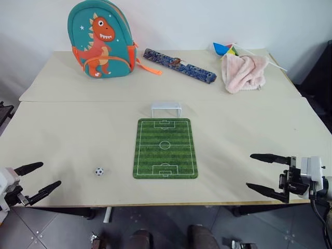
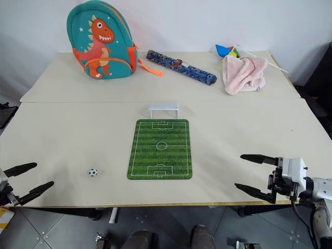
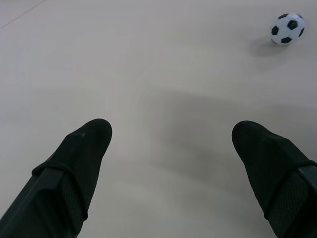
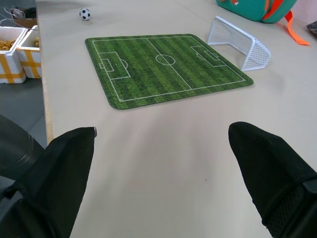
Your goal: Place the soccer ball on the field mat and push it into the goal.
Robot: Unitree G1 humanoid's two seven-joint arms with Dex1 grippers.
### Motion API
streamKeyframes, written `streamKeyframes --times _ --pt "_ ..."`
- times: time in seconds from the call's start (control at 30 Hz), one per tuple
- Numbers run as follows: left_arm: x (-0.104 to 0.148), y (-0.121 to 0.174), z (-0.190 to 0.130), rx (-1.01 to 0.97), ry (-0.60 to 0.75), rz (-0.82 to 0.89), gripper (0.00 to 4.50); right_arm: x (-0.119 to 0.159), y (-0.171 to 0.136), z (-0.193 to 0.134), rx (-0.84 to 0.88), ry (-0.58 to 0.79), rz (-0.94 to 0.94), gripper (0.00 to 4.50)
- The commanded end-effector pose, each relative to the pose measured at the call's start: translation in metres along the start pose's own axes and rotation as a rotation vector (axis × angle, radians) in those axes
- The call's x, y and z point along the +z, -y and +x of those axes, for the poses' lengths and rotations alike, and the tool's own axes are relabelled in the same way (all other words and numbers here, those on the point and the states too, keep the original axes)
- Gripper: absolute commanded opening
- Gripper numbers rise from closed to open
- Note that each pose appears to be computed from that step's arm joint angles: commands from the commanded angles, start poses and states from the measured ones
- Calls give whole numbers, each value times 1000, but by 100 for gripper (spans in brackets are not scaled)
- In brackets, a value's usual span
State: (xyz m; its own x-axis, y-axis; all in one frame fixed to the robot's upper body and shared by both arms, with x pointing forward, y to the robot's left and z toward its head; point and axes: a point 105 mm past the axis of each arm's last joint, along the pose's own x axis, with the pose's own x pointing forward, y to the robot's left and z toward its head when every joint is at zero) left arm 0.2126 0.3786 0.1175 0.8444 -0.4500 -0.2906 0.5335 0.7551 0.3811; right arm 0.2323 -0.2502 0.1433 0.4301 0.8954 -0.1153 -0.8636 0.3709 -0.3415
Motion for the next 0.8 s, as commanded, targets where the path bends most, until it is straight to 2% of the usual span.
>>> streamKeyframes --times 0.03,0.2,0.33,0.47,0.6,0.7,0.8 --pt "10 -6 -3 -2 21 -13 445 15 -3 7 17 77 3 450" --pt "5 1 -7 -14 65 -150 445 59 -14 35 42 350 -31 450" --pt "-12 6 -12 -29 56 -290 445 74 -38 49 165 434 4 450" --pt "-15 9 -6 -37 63 -296 445 74 -50 56 220 441 14 450" --pt "2 22 7 -123 110 -252 445 69 -50 57 221 425 -2 450" --pt "42 31 28 -224 202 -163 445 66 -50 54 222 409 -1 450" --pt "60 40 40 -308 220 -118 445 62 -53 52 245 389 -5 450"
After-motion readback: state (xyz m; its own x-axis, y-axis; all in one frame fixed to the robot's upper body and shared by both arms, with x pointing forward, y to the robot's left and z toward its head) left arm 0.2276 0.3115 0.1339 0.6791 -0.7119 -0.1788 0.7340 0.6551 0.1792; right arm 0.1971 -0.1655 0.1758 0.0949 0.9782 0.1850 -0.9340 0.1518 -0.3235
